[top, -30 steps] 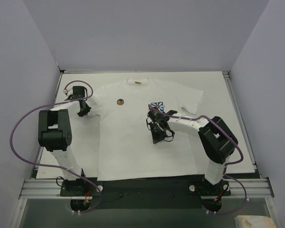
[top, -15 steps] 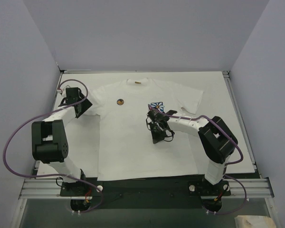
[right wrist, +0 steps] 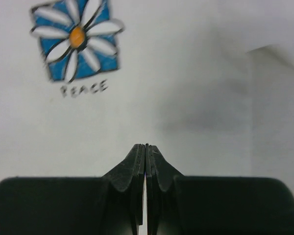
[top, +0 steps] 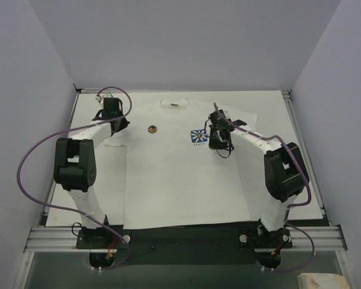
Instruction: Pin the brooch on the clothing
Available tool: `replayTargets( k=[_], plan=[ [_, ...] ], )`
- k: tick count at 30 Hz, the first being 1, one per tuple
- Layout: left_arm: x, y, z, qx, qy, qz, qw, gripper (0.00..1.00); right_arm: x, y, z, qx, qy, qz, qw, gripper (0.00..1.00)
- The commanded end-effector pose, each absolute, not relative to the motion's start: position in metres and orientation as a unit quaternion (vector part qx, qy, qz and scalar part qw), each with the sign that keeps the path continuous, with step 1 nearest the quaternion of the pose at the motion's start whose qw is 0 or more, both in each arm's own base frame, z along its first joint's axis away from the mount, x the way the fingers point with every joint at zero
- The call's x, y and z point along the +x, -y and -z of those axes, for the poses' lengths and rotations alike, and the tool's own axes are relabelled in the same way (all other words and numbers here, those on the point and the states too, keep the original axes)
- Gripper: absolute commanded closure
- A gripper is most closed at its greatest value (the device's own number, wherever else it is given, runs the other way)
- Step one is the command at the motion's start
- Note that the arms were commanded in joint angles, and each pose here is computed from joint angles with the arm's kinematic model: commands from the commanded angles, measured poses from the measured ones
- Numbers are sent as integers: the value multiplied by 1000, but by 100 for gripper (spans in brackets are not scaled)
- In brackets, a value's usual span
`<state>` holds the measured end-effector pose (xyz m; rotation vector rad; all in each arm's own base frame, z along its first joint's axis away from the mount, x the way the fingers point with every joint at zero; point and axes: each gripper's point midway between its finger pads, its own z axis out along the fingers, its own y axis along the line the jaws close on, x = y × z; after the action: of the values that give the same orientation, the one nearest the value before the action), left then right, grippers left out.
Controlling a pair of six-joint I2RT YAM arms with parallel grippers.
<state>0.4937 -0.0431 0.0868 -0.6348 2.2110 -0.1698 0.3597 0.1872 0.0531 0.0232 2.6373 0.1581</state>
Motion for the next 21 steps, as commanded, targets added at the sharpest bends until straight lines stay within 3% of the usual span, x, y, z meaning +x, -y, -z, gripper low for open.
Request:
replayTargets(
  k=[1,6,21],
  plan=[
    [501,37,-62,-249,-893,54,372,100,411,-112,-68,132,-941,35,310,100],
    [493,31,-46,-257,-899,50,350,100,445,-56,-61,232,-928,76,281,100],
    [455,5,-18,-286,-918,11,276,100,489,3,0,410,-890,26,200,100]
  ],
)
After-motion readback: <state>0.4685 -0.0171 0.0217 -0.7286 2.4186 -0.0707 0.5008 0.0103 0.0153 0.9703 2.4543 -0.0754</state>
